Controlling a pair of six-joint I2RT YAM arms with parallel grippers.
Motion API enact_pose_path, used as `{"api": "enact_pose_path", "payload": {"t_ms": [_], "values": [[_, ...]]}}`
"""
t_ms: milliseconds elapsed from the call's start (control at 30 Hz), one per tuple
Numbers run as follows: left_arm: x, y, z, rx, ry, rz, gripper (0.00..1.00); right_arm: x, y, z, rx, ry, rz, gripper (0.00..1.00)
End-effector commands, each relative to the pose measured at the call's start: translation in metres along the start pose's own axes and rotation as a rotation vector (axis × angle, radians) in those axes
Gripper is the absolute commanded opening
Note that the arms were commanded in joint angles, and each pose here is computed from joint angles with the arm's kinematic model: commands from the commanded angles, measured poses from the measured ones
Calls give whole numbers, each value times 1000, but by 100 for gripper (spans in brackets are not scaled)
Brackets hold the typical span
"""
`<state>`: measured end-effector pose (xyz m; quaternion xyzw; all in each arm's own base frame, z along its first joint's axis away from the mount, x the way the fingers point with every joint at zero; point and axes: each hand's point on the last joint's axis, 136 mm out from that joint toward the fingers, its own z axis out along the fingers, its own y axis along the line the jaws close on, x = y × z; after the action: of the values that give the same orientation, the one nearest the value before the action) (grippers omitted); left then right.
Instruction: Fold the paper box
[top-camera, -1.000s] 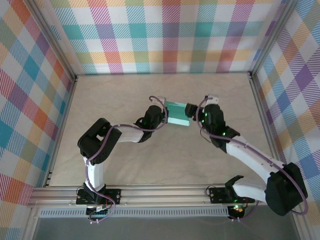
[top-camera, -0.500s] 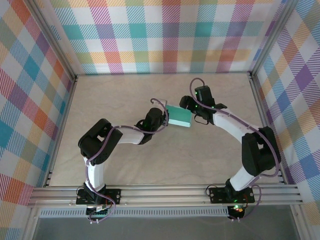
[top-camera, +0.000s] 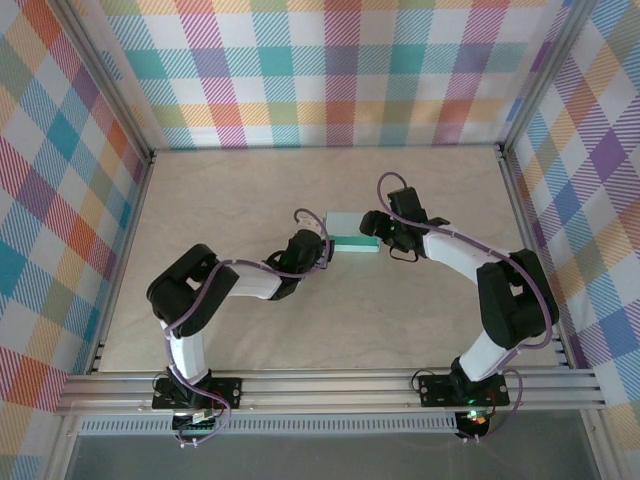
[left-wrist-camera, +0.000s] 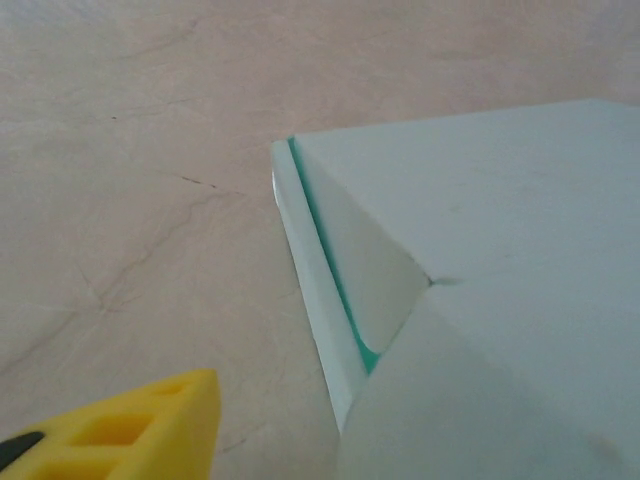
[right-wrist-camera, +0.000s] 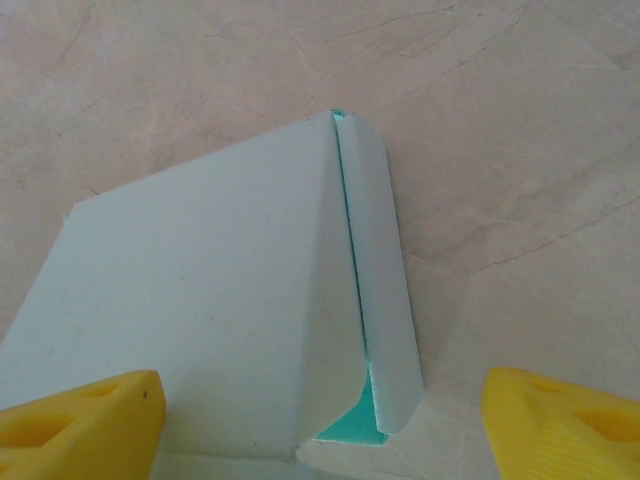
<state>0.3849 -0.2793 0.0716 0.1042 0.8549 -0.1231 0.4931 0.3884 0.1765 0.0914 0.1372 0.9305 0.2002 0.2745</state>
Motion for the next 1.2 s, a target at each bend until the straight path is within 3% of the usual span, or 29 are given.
{"api": "enact_pose_path", "payload": {"t_ms": [0,167,333,400,500,600,700,867,1167], "values": [[4,-11,-22,68,31,0,60,1,-1,4,4,15,14,82],[12,-28,-55,239,40,54,74,1,-1,11,9,29,-10,83],[-10,-32,-85,309,-22,59,90,4,-5,18,17,39,-25,83],[-28,-36,-93,343,-46,16,100,5,-9,21,33,43,-30,83],[-49,-29,-85,321,-12,-128,100,8,-14,24,53,48,-44,83],[-53,-15,-58,248,156,-284,95,9,-21,26,79,44,-70,80],[-54,-14,-38,252,231,-361,85,10,-29,26,116,43,-105,76],[-39,-10,-2,203,359,-369,70,11,-36,27,151,51,-151,68],[-12,-17,36,227,469,-434,51,7,-22,24,78,53,-149,65]]}}
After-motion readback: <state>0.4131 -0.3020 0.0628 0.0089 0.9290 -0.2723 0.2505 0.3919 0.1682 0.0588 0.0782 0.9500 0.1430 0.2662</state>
